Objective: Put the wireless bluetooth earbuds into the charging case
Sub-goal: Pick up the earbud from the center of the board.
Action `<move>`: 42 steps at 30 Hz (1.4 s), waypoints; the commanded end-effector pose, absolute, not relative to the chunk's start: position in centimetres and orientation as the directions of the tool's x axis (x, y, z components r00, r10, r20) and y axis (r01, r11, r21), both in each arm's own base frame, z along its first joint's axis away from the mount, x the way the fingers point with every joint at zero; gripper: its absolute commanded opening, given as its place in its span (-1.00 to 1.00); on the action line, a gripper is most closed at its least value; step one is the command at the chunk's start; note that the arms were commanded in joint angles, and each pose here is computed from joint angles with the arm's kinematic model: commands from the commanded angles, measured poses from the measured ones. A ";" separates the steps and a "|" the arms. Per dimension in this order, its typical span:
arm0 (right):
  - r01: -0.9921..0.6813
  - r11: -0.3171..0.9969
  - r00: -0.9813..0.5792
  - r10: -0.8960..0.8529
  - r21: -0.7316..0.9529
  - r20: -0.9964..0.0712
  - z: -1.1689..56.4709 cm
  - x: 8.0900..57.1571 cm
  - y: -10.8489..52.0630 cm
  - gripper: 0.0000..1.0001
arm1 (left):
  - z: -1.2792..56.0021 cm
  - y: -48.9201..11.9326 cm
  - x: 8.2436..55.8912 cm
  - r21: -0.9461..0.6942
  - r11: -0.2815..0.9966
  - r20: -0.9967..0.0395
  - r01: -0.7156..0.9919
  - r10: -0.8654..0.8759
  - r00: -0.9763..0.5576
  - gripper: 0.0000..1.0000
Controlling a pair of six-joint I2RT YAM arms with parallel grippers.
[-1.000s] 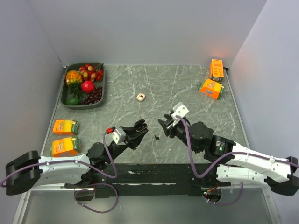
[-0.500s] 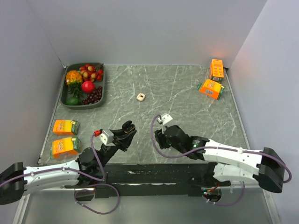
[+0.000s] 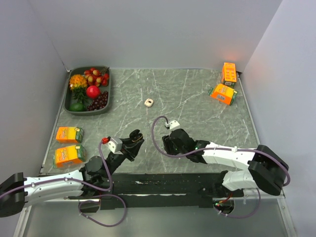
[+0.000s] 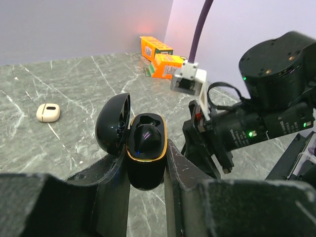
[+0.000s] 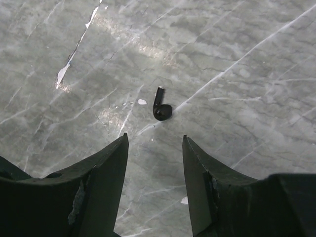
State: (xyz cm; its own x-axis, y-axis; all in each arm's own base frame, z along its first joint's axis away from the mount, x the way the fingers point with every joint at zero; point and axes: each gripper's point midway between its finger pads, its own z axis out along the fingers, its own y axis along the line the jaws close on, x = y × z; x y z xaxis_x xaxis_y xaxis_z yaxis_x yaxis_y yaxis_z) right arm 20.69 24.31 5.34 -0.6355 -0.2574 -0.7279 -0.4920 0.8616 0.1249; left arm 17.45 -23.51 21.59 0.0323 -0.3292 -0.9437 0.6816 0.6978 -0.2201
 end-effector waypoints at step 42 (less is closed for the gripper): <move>-0.434 0.889 -0.682 -0.217 0.147 -0.699 1.9 23.7 25.7 -0.32 | 22.2 -23.0 17.3 -0.252 0.691 -0.928 0.677 -0.372 0.034 -0.97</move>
